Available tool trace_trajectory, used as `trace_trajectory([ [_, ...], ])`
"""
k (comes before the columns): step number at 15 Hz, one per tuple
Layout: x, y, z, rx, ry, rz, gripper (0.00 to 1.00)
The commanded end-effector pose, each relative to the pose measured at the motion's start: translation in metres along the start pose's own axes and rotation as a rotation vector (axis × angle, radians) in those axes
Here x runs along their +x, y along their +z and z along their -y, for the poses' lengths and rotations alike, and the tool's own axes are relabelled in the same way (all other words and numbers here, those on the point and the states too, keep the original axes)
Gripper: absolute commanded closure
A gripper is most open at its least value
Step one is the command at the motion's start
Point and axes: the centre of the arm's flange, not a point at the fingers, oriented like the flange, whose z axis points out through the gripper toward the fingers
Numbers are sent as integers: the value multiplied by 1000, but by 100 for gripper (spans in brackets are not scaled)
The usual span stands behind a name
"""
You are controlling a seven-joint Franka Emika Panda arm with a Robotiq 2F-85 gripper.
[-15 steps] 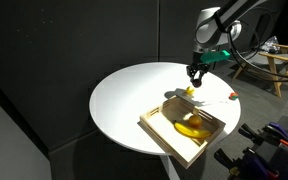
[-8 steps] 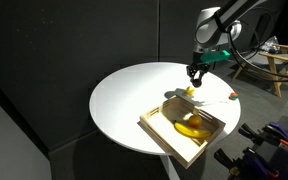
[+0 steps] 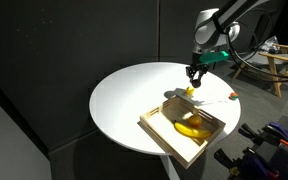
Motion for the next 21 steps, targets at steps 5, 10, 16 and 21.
trace_trajectory([
  [5,20,-3,-11,11,19,-4,72],
  [10,23,-7,-31,11,52,-7,72],
  [16,23,-10,-56,9,84,-10,72],
  [21,27,-2,-70,6,80,5,72],
])
